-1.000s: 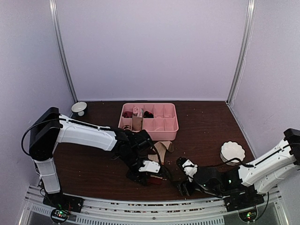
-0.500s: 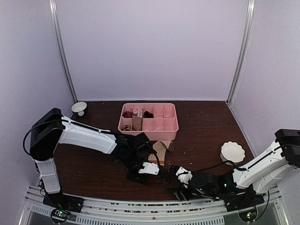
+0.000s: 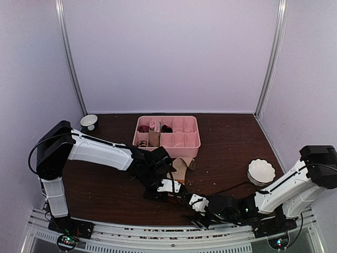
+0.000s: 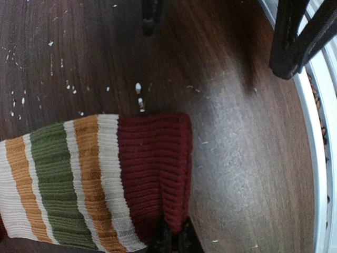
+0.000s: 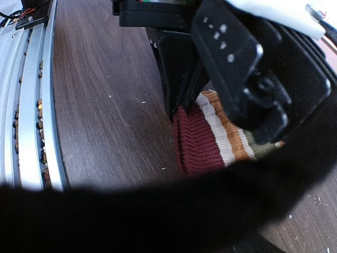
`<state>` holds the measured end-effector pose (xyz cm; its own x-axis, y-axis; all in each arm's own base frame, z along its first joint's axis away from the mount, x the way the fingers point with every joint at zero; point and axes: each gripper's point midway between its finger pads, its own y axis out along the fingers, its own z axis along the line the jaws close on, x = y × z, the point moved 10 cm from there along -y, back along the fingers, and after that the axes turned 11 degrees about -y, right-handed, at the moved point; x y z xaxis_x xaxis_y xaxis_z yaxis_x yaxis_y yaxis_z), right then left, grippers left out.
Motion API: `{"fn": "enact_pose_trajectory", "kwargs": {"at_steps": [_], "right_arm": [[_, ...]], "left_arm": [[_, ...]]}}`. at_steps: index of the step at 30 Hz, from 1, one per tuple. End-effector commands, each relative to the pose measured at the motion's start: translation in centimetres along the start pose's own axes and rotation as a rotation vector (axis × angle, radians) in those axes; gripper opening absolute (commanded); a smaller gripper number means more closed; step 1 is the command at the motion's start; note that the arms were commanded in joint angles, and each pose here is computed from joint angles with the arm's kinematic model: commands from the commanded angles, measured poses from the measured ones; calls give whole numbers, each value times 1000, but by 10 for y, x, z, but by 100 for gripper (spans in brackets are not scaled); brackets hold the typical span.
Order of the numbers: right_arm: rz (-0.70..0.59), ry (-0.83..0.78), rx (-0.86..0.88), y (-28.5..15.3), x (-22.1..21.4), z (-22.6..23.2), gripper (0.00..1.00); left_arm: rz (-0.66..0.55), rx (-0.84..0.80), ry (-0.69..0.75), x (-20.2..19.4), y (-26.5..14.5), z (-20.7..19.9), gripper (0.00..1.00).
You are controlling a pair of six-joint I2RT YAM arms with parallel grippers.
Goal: Roll the socks
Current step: Roll the sock at the center of the board.
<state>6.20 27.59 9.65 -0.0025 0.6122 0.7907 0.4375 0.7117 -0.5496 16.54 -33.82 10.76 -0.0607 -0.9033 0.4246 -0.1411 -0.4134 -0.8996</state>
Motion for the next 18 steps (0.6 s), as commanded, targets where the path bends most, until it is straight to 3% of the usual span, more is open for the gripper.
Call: {"fn": "enact_pose_trajectory", "kwargs": {"at_steps": [1, 10, 18], "right_arm": [[-62, -24, 25, 3, 13, 3, 64], [-142, -21, 78, 16, 32, 11, 54], [-162, -6, 68, 41, 46, 17, 48]], "left_arm": [[20, -179, -142, -16, -5, 3, 0], [-43, -449, -329, -23, -15, 16, 0], [-22, -538, -402, -29, -8, 26, 0]]}}
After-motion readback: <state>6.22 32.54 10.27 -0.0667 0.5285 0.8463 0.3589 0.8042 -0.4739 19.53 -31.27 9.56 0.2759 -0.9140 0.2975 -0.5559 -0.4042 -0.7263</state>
